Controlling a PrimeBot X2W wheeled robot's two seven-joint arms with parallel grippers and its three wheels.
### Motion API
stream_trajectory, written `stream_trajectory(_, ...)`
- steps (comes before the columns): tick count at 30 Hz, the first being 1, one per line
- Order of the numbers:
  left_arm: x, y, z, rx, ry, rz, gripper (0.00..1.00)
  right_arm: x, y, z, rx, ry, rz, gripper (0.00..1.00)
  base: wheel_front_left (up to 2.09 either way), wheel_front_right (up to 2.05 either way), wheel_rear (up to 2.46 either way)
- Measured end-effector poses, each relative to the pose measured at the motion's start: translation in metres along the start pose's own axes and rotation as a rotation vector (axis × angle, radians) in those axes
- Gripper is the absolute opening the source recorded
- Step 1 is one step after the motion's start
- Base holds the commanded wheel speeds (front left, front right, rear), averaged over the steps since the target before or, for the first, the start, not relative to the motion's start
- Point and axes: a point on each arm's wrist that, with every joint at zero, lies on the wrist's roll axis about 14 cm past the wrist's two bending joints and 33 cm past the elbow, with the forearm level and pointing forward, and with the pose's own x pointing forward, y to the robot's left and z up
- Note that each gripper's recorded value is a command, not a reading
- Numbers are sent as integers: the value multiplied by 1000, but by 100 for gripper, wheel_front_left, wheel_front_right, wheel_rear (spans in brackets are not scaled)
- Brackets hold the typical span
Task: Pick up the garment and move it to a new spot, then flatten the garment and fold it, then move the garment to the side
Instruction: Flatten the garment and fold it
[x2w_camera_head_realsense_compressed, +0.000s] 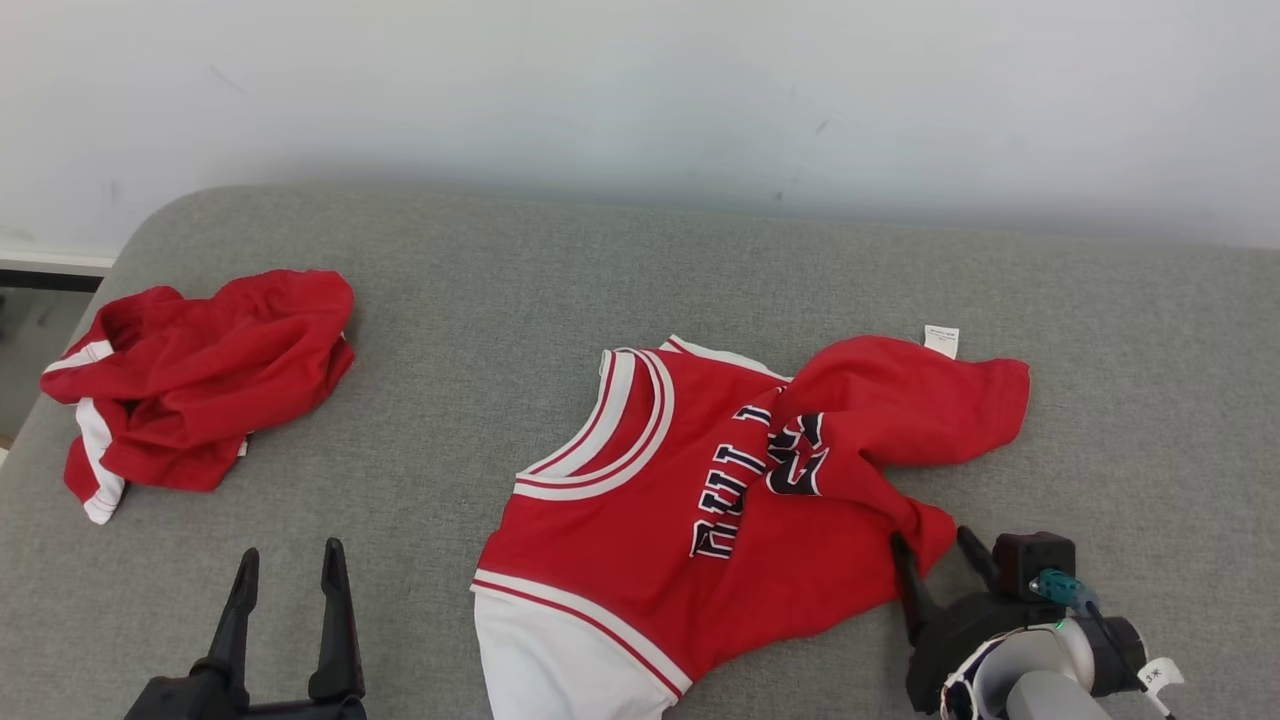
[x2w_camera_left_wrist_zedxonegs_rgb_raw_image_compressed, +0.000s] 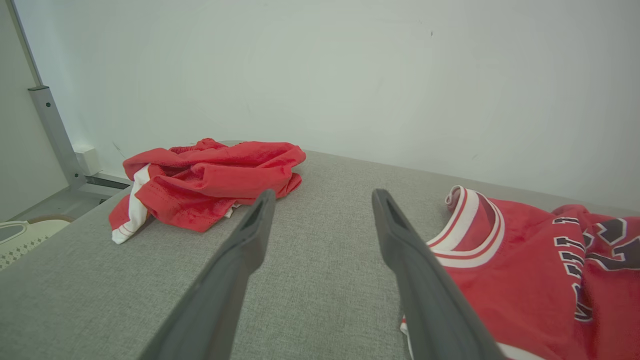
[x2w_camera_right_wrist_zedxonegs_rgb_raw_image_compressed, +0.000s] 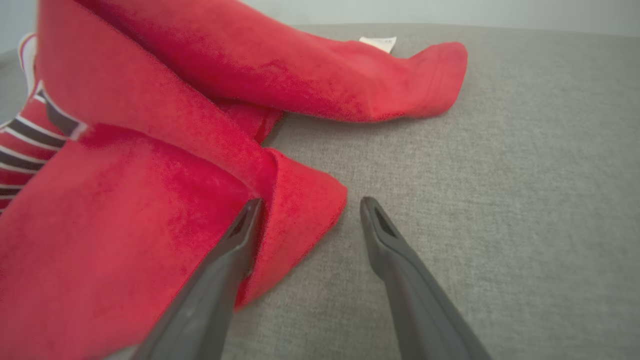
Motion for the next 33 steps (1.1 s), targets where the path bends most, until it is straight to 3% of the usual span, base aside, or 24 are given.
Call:
stream_trajectory(1,0,0,0,1,-1,-2,100,1,2,-3,10,12,2,100,0,0,0)
stream_trajectory(2,0,0,1,2,-2,-2,100,1,5,-4,21,17,6,70,0,0,0)
stream_trajectory(3,-1,1,1,5,-3,-1,100,2,8,-2,28,12,12,21,0,0,0)
stream_trajectory(4,-1,2,2,8,-6,1,100,3,11,1,41,2,16,0,0,0,0)
stream_trajectory(12,-8,0,4,12,-11,-9,100,-7,18,28,115,-119,24,0,0,0,0)
stream_trajectory(19,-13,-10,0,-10,1,-34,100,-43,14,13,193,-170,2,0,0,0,0)
stream_trajectory(26,-8,-23,-5,-19,13,-70,100,-81,25,1,258,-124,29,0,0,0,0)
stream_trajectory(30,-4,-27,-8,-21,23,-81,100,-102,29,-29,292,36,31,0,0,0,0)
stream_trajectory(31,-3,-28,-9,-22,25,-84,100,-107,25,-34,301,60,16,18,0,0,0)
stream_trajectory(32,-2,-29,-10,-24,27,-87,100,-110,20,-37,274,80,3,47,0,0,0)
stream_trajectory(33,-2,-31,-10,-24,28,-92,100,-112,15,-35,254,74,-12,100,0,0,0)
